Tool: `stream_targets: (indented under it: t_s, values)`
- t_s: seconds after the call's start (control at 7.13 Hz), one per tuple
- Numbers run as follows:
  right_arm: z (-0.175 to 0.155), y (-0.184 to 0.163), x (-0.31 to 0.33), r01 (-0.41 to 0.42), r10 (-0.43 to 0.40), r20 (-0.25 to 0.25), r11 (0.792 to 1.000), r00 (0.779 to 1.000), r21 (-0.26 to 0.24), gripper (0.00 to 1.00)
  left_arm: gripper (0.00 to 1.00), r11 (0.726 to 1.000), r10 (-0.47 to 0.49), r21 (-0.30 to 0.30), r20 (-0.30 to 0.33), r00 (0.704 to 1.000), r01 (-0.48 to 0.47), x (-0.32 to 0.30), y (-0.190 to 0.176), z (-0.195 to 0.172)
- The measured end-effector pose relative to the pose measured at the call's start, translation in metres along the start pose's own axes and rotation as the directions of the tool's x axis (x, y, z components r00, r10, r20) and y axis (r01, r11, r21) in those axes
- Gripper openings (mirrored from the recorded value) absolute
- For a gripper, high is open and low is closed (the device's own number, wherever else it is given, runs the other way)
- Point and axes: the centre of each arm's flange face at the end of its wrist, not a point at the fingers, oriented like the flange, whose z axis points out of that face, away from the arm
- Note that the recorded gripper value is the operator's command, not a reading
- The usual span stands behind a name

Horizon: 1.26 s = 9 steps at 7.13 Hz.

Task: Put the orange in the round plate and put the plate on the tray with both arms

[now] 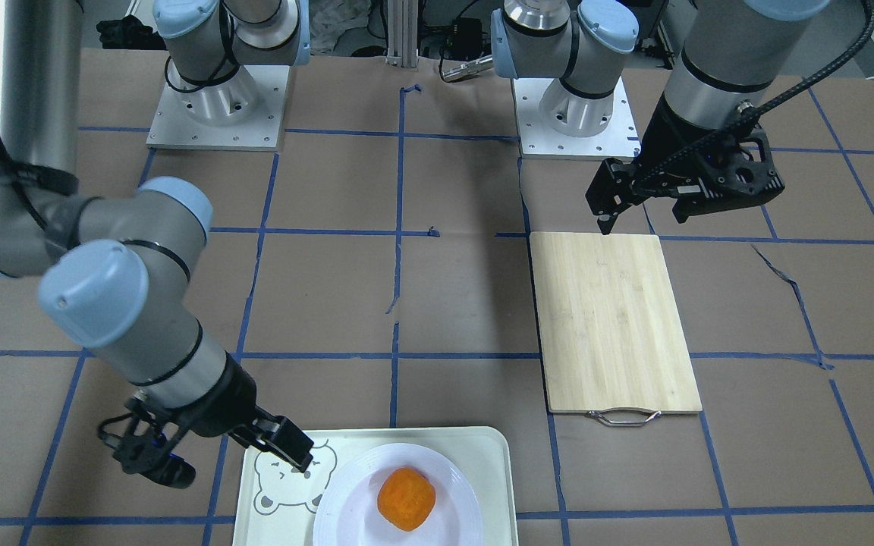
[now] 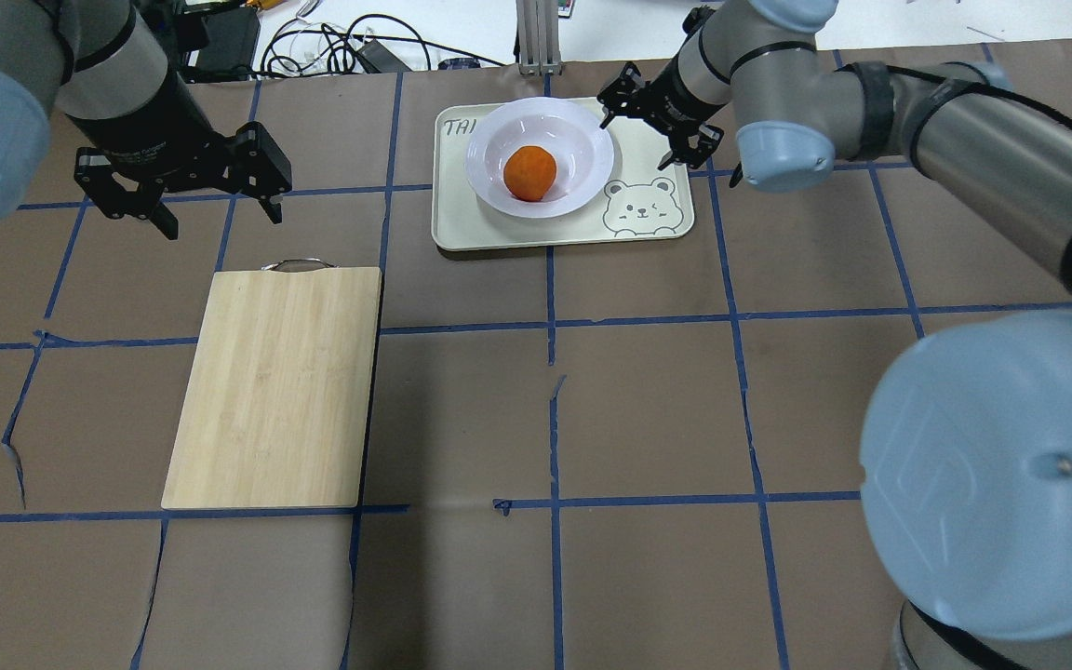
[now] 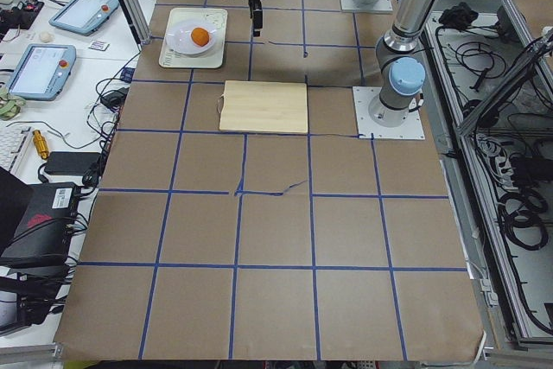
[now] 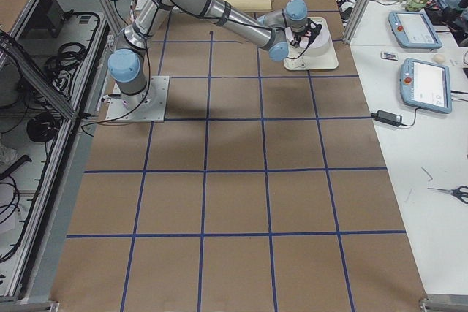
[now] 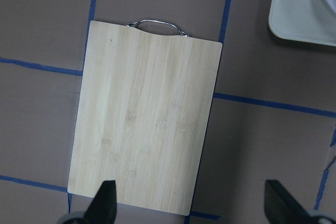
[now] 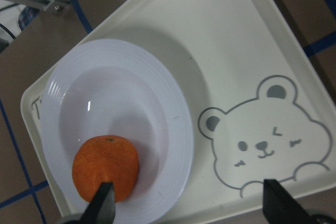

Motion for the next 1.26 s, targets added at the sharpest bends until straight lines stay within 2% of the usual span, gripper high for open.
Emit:
stream_targets:
  t_s: [0.14, 0.28, 0.56, 0.84, 1.26]
  values:
    - [-0.052, 0.011, 0.007, 0.101, -0.103, -0.108, 0.995, 0.989, -0.023, 1.00, 1.00, 1.000, 0.000, 0.001, -0.001, 1.000, 0.000, 0.000, 0.000, 0.000]
    - [-0.101, 0.034, 0.011, 0.162, -0.173, -0.184, 0.984, 0.968, -0.073, 1.00, 1.00, 1.000, 0.000, 0.002, -0.002, 1.000, 0.000, 0.000, 0.000, 0.000]
    - [-0.176, 0.093, 0.022, 0.218, -0.255, -0.265, 0.962, 0.930, -0.162, 1.00, 1.00, 1.000, 0.000, 0.005, -0.006, 1.000, 0.000, 0.000, 0.000, -0.002]
    - [-0.199, 0.121, 0.030, 0.274, -0.322, -0.278, 0.941, 0.905, -0.199, 1.00, 1.00, 1.000, -0.001, 0.012, -0.006, 1.000, 0.001, 0.000, 0.001, -0.005]
    - [-0.201, 0.127, 0.029, 0.327, -0.376, -0.262, 0.921, 0.889, -0.211, 1.00, 1.00, 1.000, -0.002, 0.015, -0.008, 1.000, 0.002, -0.001, 0.002, -0.008]
